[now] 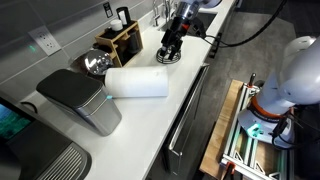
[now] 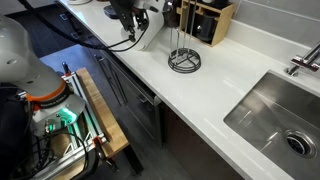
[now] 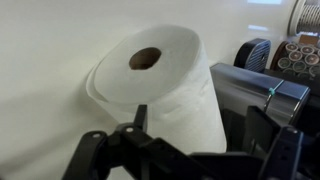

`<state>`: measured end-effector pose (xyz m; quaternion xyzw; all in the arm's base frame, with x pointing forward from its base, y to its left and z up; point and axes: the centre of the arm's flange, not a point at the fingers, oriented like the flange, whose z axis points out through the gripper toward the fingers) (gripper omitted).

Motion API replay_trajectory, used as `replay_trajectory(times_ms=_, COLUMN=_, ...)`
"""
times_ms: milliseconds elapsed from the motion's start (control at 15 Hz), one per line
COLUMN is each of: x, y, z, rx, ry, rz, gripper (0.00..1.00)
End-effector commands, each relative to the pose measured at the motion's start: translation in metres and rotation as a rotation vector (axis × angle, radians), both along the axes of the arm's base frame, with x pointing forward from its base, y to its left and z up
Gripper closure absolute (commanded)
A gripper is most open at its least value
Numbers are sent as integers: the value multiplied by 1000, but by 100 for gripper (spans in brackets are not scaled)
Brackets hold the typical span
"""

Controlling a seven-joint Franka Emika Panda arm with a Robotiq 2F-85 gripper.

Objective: Put the paper towel on the silver rack

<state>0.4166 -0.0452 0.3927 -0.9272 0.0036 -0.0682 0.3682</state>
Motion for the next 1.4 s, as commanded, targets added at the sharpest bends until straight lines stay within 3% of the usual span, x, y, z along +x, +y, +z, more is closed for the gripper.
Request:
replay_trajectory(times_ms=0, x=-22, y=0, z=-26, rx=98, ry=-13, rz=-122, gripper=0)
replay_trajectory(times_ms=333, x=-32, y=11, z=-55, rx=226, ry=8, rz=-194, gripper=0)
replay_trajectory(times_ms=800, x=-50, y=18, z=-84, rx=267, ry=37, rz=-171, gripper=0)
replay_trajectory(times_ms=1333, x=-43, y=27, z=-111, rx=406, ry=6, rz=-259, gripper=0)
